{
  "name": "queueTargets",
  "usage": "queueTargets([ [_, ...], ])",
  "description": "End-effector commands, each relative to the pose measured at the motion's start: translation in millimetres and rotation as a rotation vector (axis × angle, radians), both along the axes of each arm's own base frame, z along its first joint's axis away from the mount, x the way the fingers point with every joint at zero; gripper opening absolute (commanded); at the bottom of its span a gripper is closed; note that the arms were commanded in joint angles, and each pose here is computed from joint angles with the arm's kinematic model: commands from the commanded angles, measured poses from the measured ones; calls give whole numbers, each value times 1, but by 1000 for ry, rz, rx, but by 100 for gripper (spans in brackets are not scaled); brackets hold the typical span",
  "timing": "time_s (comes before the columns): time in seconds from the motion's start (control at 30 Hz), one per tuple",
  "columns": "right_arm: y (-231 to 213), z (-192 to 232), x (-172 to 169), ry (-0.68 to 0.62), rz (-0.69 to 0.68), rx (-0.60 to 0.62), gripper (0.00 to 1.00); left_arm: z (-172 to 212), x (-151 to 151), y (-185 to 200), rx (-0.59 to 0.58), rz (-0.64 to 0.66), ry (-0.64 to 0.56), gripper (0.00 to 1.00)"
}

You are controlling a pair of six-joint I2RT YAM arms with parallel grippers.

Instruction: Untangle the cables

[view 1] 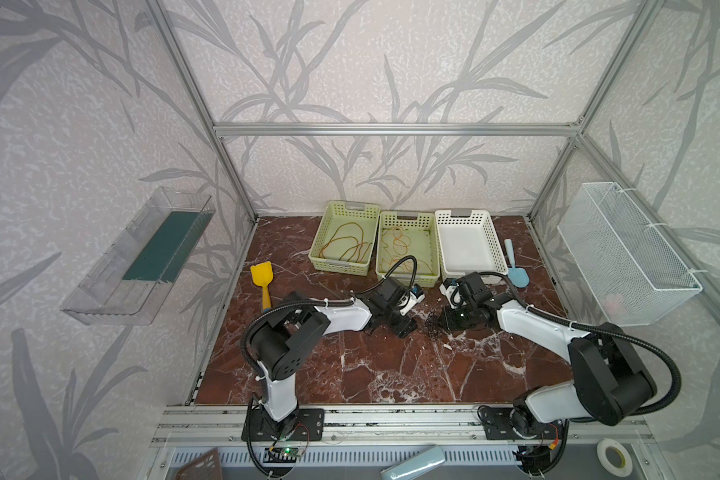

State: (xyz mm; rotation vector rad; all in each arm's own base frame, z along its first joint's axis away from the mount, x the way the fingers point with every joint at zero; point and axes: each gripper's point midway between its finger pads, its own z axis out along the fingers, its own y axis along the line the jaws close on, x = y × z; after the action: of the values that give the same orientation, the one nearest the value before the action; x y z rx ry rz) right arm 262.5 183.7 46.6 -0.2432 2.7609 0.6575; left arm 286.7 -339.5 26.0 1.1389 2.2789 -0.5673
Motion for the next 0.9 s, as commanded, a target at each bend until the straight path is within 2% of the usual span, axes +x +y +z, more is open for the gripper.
queueTargets([
  [0.0,3,-2,-3,6,23,11,12,4,13,-10,-24,20,-49,71],
  [0.17,5,-2,-3,4,33,15,10,-7,22,-18,-16,17,-64,71],
  [0.27,5,1,-2,-4,35,17,8,-13,22,-22,-20,11,-58,65],
  [0.37,5,11,3,-37,24,25,7,-22,17,-26,-8,-8,-50,42],
  [0.5,5,39,14,-116,-14,76,6,-27,16,-19,32,4,-68,6],
  [0.53,3,48,17,-139,-27,94,6,-25,17,-16,40,17,-80,0],
  [0.7,-16,86,27,-230,-101,140,5,-9,28,16,121,155,-139,0],
  [0.87,-50,100,28,-288,-185,119,6,23,34,56,156,304,-223,0],
])
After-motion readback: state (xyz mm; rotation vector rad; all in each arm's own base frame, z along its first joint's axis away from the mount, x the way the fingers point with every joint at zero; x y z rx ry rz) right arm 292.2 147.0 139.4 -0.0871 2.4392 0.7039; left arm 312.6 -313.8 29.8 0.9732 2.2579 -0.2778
